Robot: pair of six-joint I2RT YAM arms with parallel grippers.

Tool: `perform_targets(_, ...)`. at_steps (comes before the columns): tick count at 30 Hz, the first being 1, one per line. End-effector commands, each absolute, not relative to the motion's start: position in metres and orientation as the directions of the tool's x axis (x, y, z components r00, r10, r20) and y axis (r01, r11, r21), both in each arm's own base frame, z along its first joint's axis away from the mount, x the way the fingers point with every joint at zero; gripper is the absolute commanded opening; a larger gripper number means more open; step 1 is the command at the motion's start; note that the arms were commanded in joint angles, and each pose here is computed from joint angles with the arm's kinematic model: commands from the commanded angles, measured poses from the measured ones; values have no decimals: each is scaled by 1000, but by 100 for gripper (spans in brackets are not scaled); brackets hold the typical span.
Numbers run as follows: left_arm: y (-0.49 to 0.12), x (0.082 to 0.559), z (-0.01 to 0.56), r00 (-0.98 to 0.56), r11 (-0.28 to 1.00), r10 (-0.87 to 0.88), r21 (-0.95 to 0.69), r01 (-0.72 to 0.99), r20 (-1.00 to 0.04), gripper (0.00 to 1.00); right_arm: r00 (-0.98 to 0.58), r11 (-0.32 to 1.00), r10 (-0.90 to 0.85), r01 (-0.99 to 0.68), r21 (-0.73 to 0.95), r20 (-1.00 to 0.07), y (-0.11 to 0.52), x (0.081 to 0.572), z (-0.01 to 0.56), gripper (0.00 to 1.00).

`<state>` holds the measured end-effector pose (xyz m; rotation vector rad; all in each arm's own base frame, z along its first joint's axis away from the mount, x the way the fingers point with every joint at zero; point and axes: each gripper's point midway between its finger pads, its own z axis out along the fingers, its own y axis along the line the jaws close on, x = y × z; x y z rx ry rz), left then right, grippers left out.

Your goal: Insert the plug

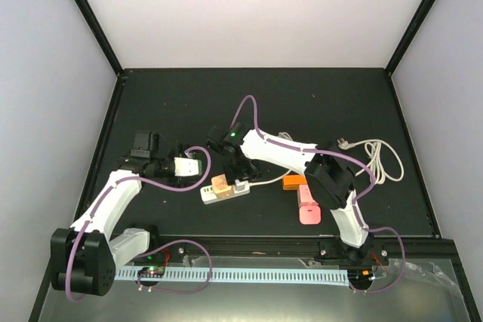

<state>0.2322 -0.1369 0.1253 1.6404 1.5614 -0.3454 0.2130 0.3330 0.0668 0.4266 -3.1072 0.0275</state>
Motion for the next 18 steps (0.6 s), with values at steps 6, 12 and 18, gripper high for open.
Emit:
perform_targets(6, -144, 231, 142, 254, 72, 651, 391, 918, -715, 93, -962, 959, -266, -271, 83, -66, 347, 213, 101, 71)
perform_targets(12, -156, 219, 148, 279, 29, 579, 361, 932, -766, 90, -963, 957, -260, -267, 115, -71, 345, 207, 106, 69)
perform_targets(18, -165, 222, 150, 276, 8, 570, 341, 940, -774, 86, -959, 952, -258, -273, 141, -116, 347, 211, 123, 62)
